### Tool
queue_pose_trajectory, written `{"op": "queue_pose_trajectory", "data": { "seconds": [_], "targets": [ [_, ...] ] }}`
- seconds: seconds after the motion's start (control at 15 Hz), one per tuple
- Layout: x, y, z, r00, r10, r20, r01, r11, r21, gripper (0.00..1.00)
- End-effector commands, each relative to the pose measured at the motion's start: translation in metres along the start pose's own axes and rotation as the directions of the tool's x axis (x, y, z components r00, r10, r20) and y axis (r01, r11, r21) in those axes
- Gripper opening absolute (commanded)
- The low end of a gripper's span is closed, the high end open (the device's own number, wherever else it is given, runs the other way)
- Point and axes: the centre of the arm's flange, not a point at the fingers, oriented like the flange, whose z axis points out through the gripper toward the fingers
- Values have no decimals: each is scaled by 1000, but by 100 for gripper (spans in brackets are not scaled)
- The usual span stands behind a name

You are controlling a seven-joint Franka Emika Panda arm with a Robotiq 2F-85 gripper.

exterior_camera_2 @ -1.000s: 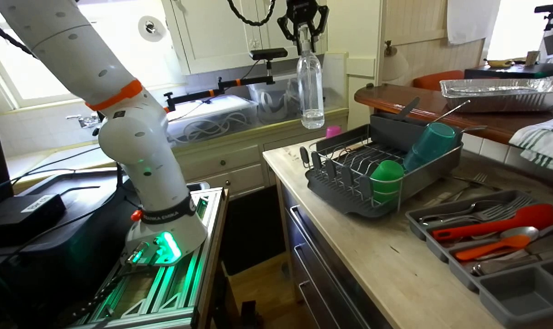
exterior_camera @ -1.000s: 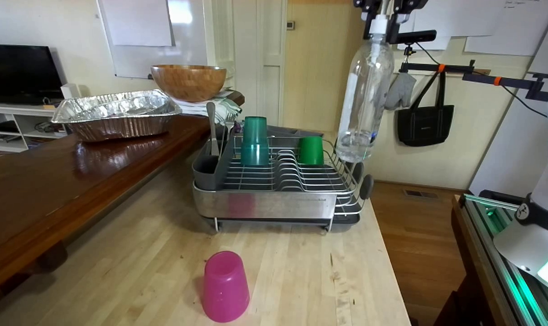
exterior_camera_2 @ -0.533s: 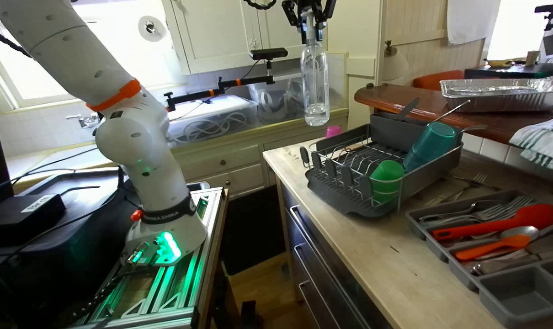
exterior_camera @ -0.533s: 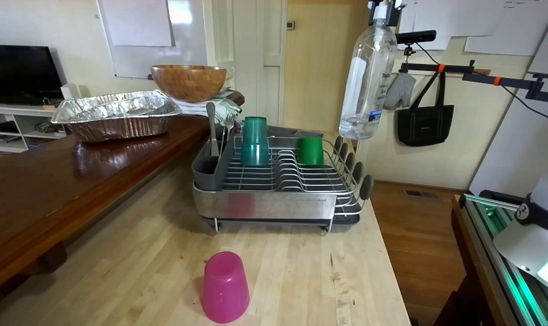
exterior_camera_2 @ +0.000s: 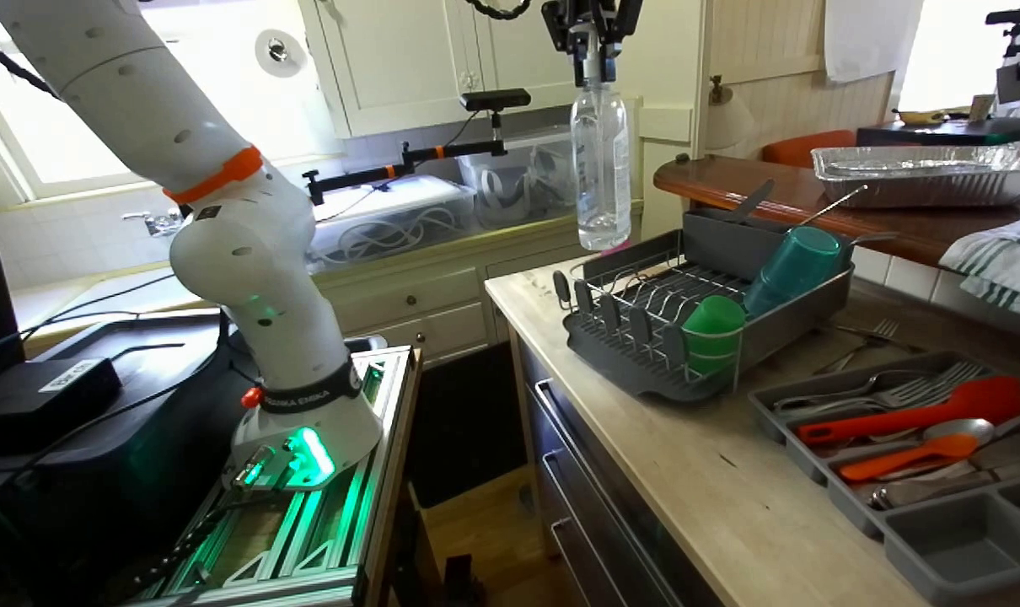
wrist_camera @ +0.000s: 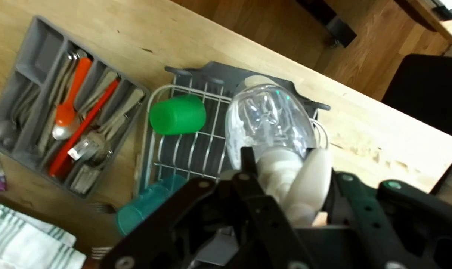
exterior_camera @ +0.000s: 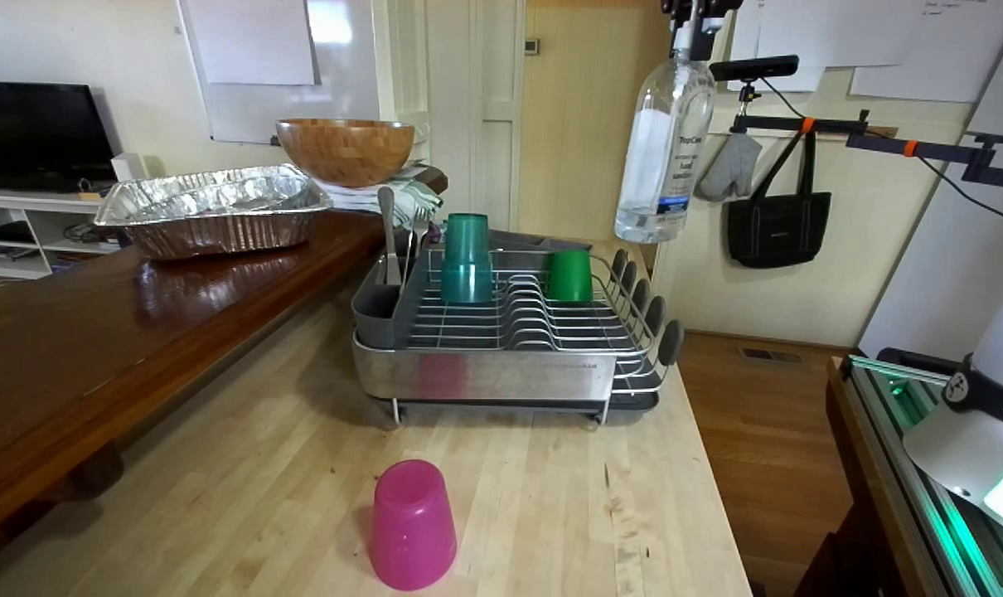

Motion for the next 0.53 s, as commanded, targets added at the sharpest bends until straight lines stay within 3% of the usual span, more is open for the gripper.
{"op": "queue_pose_trajectory", "data": {
  "seconds": [0.0,0.27,0.47],
  "targets": [
    [-28,55,6,980,199,23,-199,980,-9,12],
    [-72,115,16,910,412,41,-413,910,27,12],
    [-94,154,33,871,488,62,-492,868,68,12]
  ]
}}
